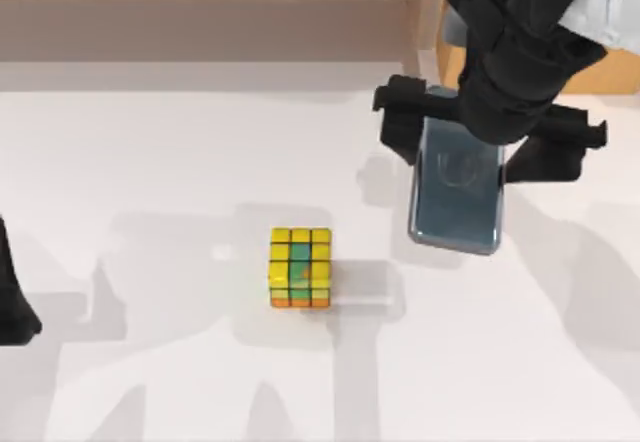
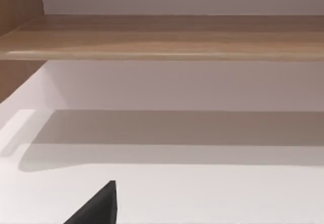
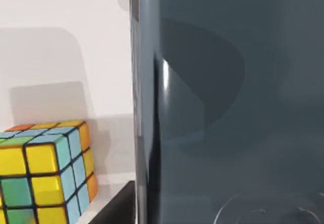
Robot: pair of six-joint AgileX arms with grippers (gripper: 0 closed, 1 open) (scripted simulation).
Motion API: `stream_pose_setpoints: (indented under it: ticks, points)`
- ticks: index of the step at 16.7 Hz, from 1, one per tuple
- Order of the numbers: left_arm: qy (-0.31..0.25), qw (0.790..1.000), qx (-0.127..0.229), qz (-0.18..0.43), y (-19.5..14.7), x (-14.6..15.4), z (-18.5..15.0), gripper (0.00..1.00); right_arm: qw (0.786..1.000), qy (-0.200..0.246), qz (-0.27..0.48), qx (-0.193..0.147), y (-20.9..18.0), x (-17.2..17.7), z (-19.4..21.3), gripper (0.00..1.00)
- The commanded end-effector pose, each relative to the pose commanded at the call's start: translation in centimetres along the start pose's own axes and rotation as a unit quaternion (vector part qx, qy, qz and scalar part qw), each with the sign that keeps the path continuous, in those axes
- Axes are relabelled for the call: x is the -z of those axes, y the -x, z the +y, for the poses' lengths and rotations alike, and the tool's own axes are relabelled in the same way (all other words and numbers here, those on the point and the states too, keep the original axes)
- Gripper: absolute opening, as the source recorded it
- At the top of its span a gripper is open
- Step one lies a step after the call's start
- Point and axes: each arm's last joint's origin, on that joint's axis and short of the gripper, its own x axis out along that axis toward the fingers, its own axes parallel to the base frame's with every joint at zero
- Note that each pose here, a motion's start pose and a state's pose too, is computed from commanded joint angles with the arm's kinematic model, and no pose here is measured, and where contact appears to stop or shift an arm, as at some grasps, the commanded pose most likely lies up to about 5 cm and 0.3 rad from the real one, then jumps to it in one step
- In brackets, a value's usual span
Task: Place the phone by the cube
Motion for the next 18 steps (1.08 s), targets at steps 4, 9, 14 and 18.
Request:
stream_pose_setpoints:
  ticks: [4,9,14,18]
  points:
    - [0.0,1.0,0.0,0.0,0.0,0.0,0.0,1.0,0.999,-0.011,-0.027,-0.02,1.5,-0.2,0.0,0.0]
    - [0.0,1.0,0.0,0.0,0.0,0.0,0.0,1.0,0.998,-0.011,-0.048,-0.037,2.2,-0.5,0.2,0.0]
    - [0.0,1.0,0.0,0.0,0.0,0.0,0.0,1.0,0.998,0.004,-0.047,-0.04,1.1,-0.7,0.5,0.0]
    - [0.0,1.0,0.0,0.0,0.0,0.0,0.0,1.0,0.999,0.024,-0.027,-0.028,-1.2,-0.5,0.7,0.0]
